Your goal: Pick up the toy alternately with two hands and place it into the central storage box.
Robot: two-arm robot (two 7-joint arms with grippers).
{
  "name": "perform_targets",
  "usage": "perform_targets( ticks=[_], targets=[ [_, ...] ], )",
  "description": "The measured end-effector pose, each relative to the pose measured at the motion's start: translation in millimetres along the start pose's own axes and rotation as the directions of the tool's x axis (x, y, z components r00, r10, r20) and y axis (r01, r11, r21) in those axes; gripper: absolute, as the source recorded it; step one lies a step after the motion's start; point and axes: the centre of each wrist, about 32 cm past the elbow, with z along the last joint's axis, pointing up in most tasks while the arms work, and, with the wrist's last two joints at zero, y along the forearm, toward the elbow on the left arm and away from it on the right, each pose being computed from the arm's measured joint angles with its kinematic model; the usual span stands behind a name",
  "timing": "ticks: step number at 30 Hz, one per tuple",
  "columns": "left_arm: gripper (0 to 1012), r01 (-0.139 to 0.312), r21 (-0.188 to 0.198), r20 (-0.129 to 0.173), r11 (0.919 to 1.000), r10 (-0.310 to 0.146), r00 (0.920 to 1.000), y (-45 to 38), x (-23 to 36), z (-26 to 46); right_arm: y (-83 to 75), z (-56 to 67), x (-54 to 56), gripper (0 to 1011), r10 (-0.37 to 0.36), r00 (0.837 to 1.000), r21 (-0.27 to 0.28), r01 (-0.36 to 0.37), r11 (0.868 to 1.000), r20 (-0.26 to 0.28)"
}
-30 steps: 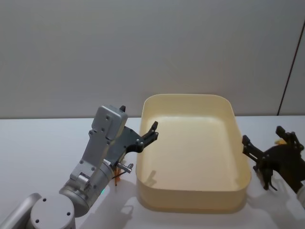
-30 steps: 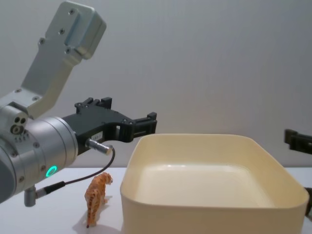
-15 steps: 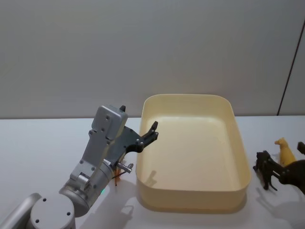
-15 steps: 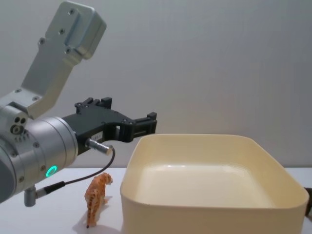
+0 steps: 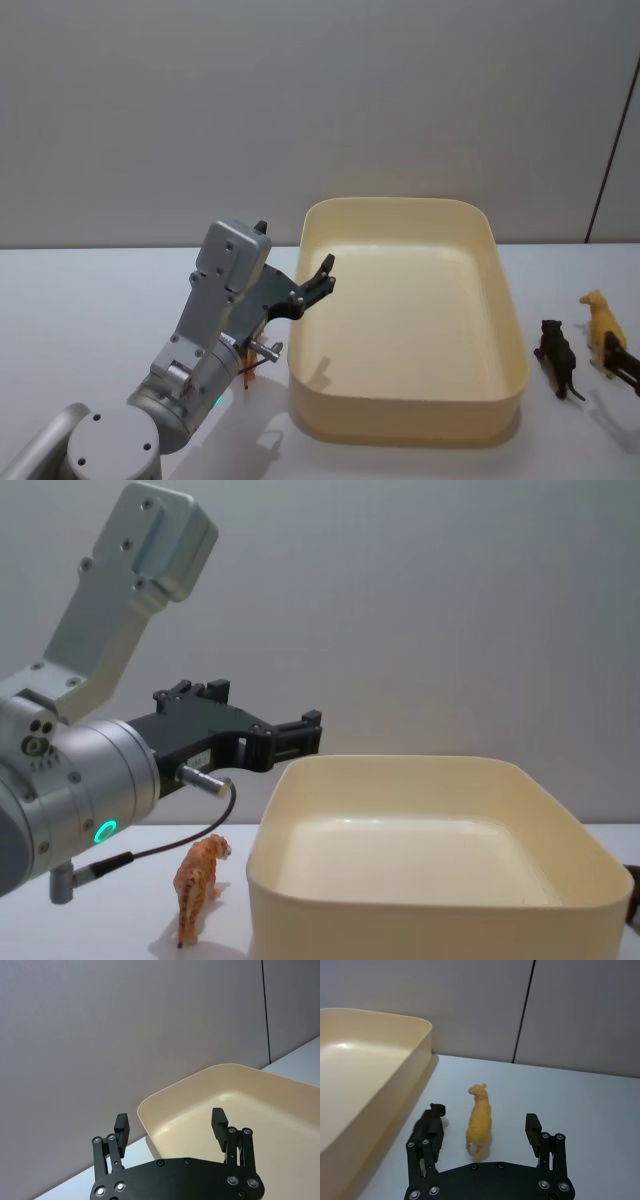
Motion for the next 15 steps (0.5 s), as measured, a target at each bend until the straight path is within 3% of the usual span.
perform_targets(
  ticks=[6, 15],
  targets=[
    [1001, 0.000, 0.000, 0.000, 1.0000, 0.000, 1.0000, 0.0, 0.0, 0.0, 6.6, -5.9, 8.2, 1001, -0.018, 1.000, -0.025, 0.018, 1.000, 0.002],
    [1001, 0.000, 0.000, 0.000, 1.0000, 0.000, 1.0000, 0.0, 0.0, 0.0, 23.3, -12.4, 10.3, 1001, 0.007, 1.000, -0.049, -0.007, 0.999, -0.001]
  ],
)
